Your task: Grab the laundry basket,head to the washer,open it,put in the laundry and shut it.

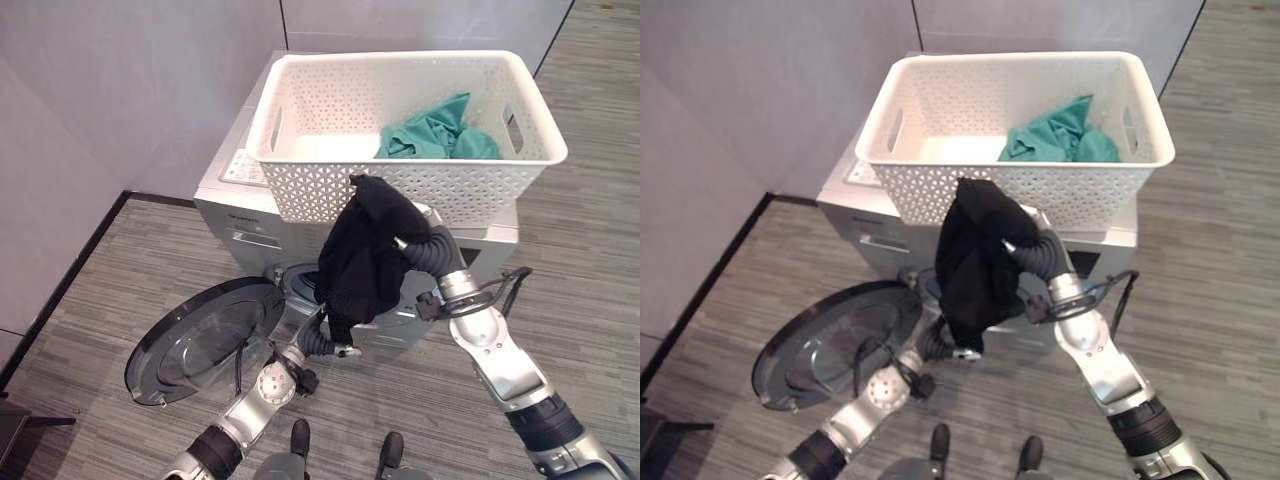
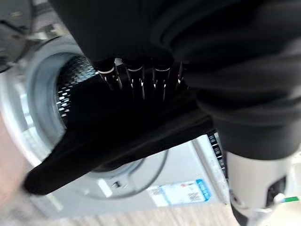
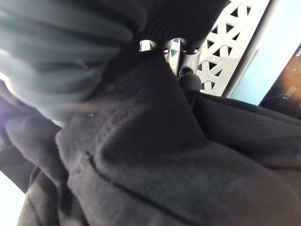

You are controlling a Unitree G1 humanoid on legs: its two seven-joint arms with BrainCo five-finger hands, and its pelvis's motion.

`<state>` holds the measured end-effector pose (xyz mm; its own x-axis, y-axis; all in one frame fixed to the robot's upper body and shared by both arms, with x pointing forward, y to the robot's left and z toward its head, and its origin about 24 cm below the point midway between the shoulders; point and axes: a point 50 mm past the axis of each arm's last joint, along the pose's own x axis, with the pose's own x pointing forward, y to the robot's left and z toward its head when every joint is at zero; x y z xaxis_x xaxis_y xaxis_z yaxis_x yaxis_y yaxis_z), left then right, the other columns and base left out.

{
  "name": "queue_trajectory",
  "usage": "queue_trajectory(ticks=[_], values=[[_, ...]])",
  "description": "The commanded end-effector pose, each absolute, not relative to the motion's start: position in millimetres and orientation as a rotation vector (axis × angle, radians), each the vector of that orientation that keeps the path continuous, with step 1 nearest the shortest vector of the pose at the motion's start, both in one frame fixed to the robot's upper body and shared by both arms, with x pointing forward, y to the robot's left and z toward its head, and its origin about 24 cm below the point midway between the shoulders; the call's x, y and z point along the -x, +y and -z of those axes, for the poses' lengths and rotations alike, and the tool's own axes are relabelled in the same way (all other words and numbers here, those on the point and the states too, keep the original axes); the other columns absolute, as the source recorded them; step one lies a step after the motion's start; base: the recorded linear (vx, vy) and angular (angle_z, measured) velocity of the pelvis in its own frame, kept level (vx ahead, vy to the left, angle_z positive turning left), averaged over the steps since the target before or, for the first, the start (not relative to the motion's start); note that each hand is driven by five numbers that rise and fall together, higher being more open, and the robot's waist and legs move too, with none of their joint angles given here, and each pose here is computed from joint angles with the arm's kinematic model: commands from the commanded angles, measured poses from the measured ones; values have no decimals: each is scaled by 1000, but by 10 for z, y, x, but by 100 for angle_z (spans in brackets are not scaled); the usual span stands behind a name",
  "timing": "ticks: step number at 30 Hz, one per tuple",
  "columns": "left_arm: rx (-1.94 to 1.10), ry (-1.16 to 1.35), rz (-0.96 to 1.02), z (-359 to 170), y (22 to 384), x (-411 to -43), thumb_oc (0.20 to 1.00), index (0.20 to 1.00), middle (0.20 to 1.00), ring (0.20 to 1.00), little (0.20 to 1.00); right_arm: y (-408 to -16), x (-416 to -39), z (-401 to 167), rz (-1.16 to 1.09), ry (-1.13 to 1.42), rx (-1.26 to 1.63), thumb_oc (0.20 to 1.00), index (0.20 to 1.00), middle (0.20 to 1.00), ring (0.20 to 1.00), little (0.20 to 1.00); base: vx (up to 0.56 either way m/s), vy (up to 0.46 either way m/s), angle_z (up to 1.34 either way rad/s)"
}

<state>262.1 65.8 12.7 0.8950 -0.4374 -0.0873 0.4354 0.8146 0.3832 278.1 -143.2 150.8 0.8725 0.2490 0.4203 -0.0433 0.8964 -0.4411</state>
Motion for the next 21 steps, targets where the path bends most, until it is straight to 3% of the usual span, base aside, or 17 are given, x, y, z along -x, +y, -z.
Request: queue_trajectory(ticks=[1, 11, 21], values=[[-366, -107, 526, -323, 465, -2665, 1000, 1000, 1000, 1000, 1000, -1280, -2753, -1972, -149, -716, 360, 200, 200, 200, 200, 200, 0, 0, 0], [-51, 34, 689, -310, -11, -2480, 1000, 1000, 1000, 1000, 1000, -1162, -2797, -1918, -161, -665, 244, 200, 200, 200, 200, 200, 0, 0, 0], [-3, -10, 566, -488, -13, -2703, 1000, 1000, 1000, 1000, 1000, -999, -2714, -1819, -267, -624, 174, 200, 200, 200, 200, 200, 0, 0, 0]])
